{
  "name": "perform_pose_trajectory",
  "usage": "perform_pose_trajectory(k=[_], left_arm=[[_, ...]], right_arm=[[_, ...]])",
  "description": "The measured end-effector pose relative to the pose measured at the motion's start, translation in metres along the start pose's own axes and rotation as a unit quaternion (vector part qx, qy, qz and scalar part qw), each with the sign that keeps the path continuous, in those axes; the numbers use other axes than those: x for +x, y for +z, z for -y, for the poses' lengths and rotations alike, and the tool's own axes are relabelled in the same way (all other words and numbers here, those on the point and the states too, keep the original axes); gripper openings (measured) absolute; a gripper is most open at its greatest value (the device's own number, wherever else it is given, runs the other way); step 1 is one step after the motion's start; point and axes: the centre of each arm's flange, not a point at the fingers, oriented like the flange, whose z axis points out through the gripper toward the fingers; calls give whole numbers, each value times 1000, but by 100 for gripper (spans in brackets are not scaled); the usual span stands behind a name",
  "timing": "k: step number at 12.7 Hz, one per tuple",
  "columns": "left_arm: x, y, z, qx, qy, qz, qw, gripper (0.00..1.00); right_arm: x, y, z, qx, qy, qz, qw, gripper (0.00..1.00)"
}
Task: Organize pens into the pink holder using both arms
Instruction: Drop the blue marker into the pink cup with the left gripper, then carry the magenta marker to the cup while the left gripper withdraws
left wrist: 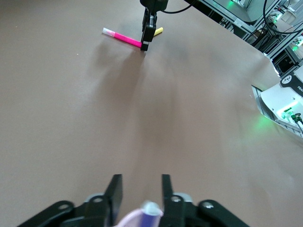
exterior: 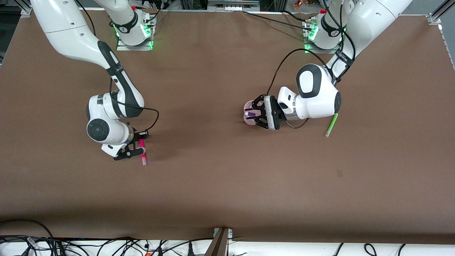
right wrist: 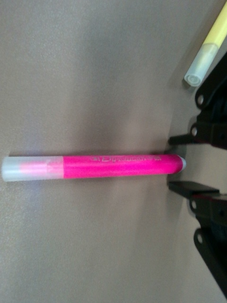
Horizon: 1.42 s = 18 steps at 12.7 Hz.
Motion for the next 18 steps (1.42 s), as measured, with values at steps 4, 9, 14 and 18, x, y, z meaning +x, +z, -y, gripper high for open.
perform_pose_trajectory(k=[4,9,14,18], left_arm=[[13,-10,-4,8,10,-7,1000,89],[32,-62,-1,-19,-66,-23,997,100],[61,-137,8,-50,-119,59,990,100],[95,-185,-8,10,-175,191,966,100]], right_arm=[[1,-1,-4,0,2,-2,1000,18],[9,-33,-1,0,-2,6,1000,17],[14,-86,24,61,51,54,995,17],[11,-127,101,117,161,119,973,17]])
